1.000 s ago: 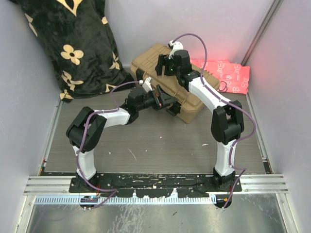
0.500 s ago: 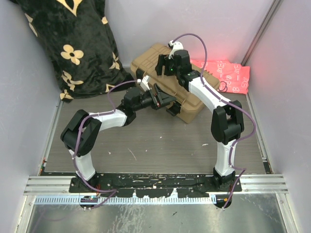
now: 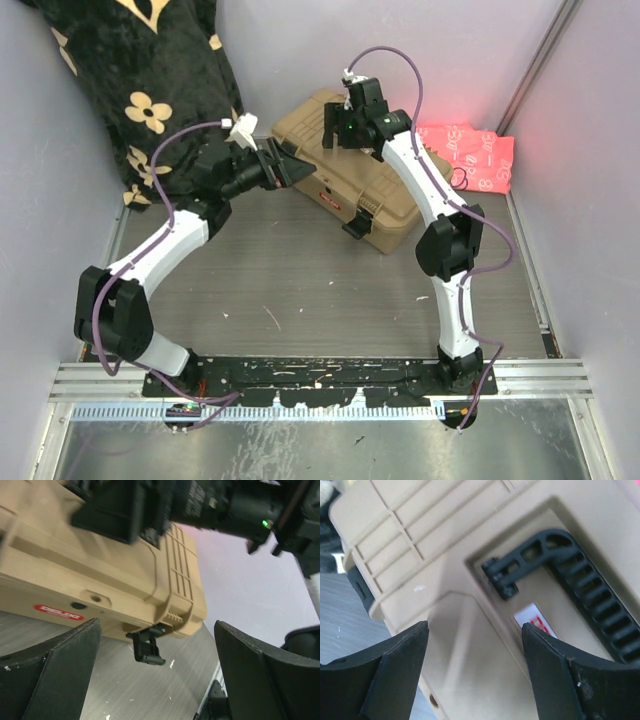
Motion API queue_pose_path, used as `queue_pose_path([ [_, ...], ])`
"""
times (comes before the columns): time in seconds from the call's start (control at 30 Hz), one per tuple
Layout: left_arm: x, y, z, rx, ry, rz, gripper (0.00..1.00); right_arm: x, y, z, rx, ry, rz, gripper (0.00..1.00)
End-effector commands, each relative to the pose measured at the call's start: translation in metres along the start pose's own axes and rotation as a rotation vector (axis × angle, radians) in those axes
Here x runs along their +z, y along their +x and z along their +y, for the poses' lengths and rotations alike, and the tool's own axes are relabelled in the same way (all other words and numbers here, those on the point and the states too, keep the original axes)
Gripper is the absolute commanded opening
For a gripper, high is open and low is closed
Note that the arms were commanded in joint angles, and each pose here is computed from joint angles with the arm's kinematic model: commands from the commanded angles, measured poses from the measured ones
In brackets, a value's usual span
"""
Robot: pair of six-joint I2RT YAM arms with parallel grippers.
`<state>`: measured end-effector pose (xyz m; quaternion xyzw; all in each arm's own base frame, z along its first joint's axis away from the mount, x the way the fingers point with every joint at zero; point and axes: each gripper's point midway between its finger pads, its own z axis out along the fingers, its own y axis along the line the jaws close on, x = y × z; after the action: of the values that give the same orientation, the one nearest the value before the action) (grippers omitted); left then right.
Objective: Pack the tool kit
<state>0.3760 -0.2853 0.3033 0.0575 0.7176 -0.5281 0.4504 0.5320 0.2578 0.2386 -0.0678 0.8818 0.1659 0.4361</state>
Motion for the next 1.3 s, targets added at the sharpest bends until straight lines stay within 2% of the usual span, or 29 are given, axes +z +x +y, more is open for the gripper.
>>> queue_pose_path([
  [0.0,-0.003,-0.018,0.021,0.056,-0.138,0.020,0.97,-0.053,0.010,-0.027,0.084,0.100,0.155,0.81],
  [0.27,0.025,-0.044,0.049,0.048,-0.208,-0.005,0.97,-0.100,-0.055,-0.114,0.151,0.170,-0.060,0.82],
  [0.47,0.038,-0.041,0.060,0.031,-0.200,0.004,0.97,-0.148,-0.103,-0.124,0.077,0.149,-0.254,0.86],
  [0.57,0.044,-0.032,0.073,-0.007,-0.217,0.020,0.97,-0.154,-0.112,-0.146,0.053,0.202,-0.297,0.93],
  [0.77,0.067,-0.018,0.091,-0.024,-0.207,0.045,0.97,-0.103,-0.075,-0.206,0.114,0.220,-0.166,0.97],
  [0.97,0.096,-0.021,0.093,-0.012,-0.139,0.030,0.98,-0.055,-0.013,-0.217,0.141,0.153,0.011,0.97],
  [1.07,0.109,-0.018,0.092,-0.002,-0.118,0.043,0.98,-0.049,0.015,-0.215,0.147,0.126,0.082,0.95],
  [1.27,0.123,-0.015,0.081,0.016,-0.082,0.062,0.98,-0.064,0.067,-0.193,0.176,0.056,0.217,0.85],
])
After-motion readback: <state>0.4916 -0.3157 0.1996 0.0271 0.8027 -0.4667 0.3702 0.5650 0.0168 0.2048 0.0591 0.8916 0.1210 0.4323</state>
